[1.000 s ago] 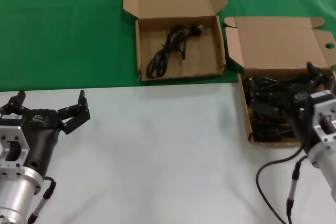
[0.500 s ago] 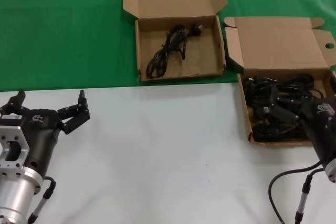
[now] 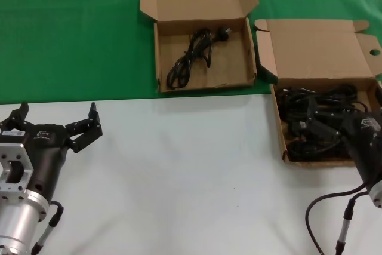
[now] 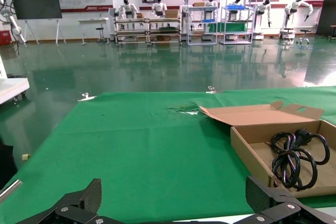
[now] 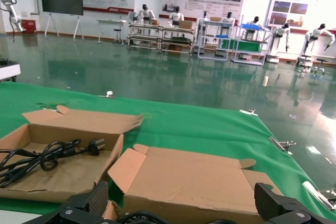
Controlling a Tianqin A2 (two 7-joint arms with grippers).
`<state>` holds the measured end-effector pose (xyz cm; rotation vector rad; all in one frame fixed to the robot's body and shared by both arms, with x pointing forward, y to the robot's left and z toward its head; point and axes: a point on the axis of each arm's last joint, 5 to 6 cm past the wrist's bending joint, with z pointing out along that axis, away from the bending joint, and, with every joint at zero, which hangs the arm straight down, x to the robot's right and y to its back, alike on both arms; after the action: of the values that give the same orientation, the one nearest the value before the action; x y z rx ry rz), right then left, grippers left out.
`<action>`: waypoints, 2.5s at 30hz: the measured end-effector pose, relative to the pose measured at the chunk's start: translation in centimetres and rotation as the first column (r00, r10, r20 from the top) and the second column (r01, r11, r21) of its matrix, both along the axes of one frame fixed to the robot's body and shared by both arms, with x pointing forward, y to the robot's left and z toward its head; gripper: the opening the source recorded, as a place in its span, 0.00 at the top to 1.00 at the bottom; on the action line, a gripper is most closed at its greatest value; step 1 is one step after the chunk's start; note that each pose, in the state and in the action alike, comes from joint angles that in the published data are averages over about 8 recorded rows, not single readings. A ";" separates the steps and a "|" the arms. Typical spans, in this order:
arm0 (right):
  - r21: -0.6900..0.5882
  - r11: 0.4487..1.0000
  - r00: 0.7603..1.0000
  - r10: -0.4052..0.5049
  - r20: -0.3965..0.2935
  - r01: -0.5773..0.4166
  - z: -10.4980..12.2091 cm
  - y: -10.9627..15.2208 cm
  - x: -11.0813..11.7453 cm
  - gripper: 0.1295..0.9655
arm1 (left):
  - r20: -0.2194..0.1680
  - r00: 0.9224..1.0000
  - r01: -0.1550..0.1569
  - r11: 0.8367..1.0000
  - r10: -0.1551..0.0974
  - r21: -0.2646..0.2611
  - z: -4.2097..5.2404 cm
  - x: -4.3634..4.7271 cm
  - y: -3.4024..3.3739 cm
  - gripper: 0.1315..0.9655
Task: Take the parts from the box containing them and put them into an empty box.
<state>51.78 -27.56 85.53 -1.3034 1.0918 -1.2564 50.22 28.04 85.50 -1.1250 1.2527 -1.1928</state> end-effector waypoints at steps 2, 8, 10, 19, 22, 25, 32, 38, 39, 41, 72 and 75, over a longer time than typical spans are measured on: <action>0.000 1.000 1.000 0.000 0.000 0.000 0.0 0.0 0.0 0.00 | 0.000 1.000 0.000 1.000 0.000 0.000 0.00 0.00 0.00 0.00; 0.000 1.000 1.000 0.000 0.000 0.000 0.0 0.0 0.0 0.00 | 0.000 1.000 0.000 1.000 0.000 0.000 0.00 0.00 0.00 0.00; 0.000 1.000 1.000 0.000 0.000 0.000 0.0 0.0 0.0 0.00 | 0.000 1.000 0.000 1.000 0.000 0.000 0.00 0.00 0.00 0.00; 0.000 1.000 1.000 0.000 0.000 0.000 0.0 0.0 0.0 0.00 | 0.000 1.000 0.000 1.000 0.000 0.000 0.00 0.00 0.00 0.00; 0.000 1.000 1.000 0.000 0.000 0.000 0.0 0.0 0.0 0.00 | 0.000 1.000 0.000 1.000 0.000 0.000 0.00 0.00 0.00 0.00; 0.000 1.000 1.000 0.000 0.000 0.000 0.0 0.0 0.0 0.00 | 0.000 1.000 0.000 1.000 0.000 0.000 0.00 0.00 0.00 0.00; 0.000 1.000 1.000 0.000 0.000 0.000 0.0 0.0 0.0 0.00 | 0.000 1.000 0.000 1.000 0.000 0.000 0.00 0.00 0.00 0.00; 0.000 1.000 1.000 0.000 0.000 0.000 0.0 0.0 0.0 0.00 | 0.000 1.000 0.000 1.000 0.000 0.000 0.00 0.00 0.00 0.00; 0.000 1.000 1.000 0.000 0.000 0.000 0.0 0.0 0.0 0.00 | 0.000 1.000 0.000 1.000 0.000 0.000 0.00 0.00 0.00 0.00; 0.000 1.000 1.000 0.000 0.000 0.000 0.0 0.0 0.0 0.00 | 0.000 1.000 0.000 1.000 0.000 0.000 0.00 0.00 0.00 0.00; 0.000 1.000 1.000 0.000 0.000 0.000 0.0 0.0 0.0 0.00 | 0.000 1.000 0.000 1.000 0.000 0.000 0.00 0.00 0.00 0.00; 0.000 1.000 1.000 0.000 0.000 0.000 0.0 0.0 0.0 0.00 | 0.000 1.000 0.000 1.000 0.000 0.000 0.00 0.00 0.00 0.00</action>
<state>51.78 -27.56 85.53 -1.3034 1.0918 -1.2564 50.22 28.04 85.50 -1.1252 1.2526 -1.1929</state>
